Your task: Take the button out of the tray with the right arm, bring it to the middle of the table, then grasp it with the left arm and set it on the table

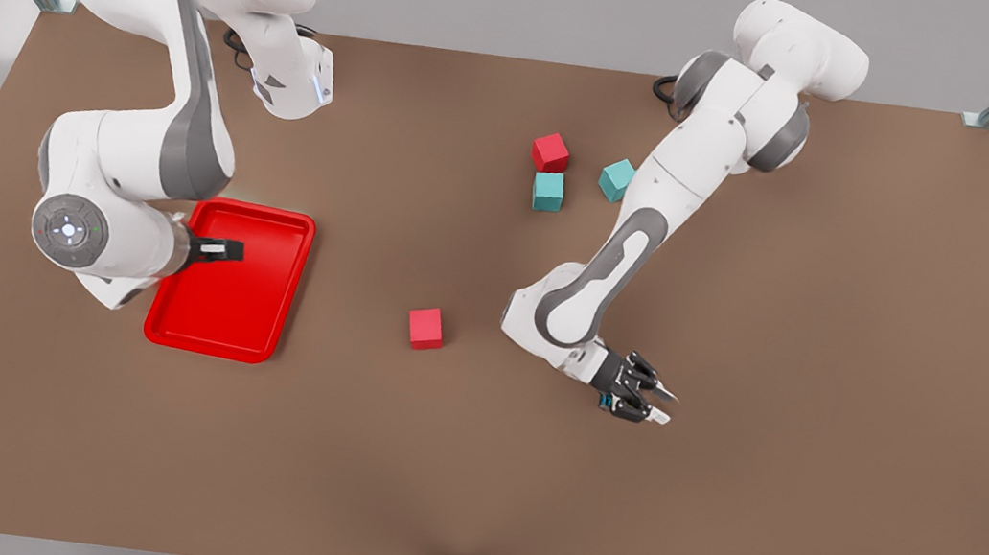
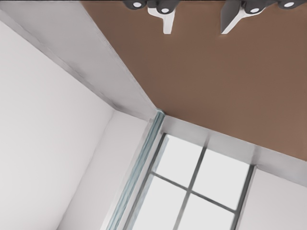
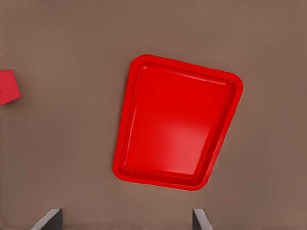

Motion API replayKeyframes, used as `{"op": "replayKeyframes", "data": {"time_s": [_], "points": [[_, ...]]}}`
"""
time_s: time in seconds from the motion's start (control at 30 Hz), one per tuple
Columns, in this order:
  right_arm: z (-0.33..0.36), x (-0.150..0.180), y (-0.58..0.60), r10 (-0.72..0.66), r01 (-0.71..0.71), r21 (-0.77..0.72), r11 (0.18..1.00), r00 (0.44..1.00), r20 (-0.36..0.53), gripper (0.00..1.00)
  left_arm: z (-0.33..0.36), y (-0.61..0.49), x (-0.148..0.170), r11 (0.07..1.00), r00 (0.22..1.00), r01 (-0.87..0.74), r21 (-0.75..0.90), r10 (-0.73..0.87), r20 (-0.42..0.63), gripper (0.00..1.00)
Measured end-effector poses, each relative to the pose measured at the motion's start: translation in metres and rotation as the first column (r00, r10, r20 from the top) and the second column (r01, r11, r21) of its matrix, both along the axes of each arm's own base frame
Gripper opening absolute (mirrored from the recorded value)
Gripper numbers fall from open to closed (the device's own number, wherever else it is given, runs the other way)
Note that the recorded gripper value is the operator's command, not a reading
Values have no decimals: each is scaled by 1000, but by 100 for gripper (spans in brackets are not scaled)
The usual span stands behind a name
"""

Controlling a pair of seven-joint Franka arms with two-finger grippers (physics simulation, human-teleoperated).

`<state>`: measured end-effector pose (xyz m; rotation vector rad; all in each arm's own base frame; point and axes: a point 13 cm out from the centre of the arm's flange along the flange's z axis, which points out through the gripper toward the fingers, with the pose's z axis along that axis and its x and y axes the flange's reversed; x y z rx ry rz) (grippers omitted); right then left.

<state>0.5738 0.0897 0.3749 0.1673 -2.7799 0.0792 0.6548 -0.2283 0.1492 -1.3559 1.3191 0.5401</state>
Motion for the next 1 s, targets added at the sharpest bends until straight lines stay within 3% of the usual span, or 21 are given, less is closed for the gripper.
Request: {"op": "replayKeyframes", "data": {"time_s": [0.07,0.17,0.23,0.3,0.5,0.7,0.87,1.0], "points": [[0,-1,1,-2,2,8,1000,1000,-3,100,19,-42,-27,971,979,-91,-223,46,-200,100],[0,-1,3,-3,3,15,1000,1000,-6,100,6,-58,-59,861,845,-263,-435,-12,-535,100],[0,-1,2,-4,5,17,1000,1000,-5,100,-9,-58,-70,796,728,-327,-509,-130,-673,100],[2,1,0,-12,12,22,1000,1000,0,100,-26,-56,-71,737,625,-344,-582,-283,-728,100],[8,9,-17,-72,71,73,995,997,6,100,-53,-66,-51,601,402,-211,-771,-666,-629,100],[8,8,-12,-69,69,82,994,998,4,100,-62,-68,-29,510,233,-49,-859,-831,-506,100],[8,7,-7,-59,59,78,995,998,3,100,-67,-91,-17,491,264,49,-870,-846,-463,100],[-24,-14,75,133,-133,-10,991,990,-54,100,-82,-76,-9,529,377,46,-847,-795,-476,100]]}}
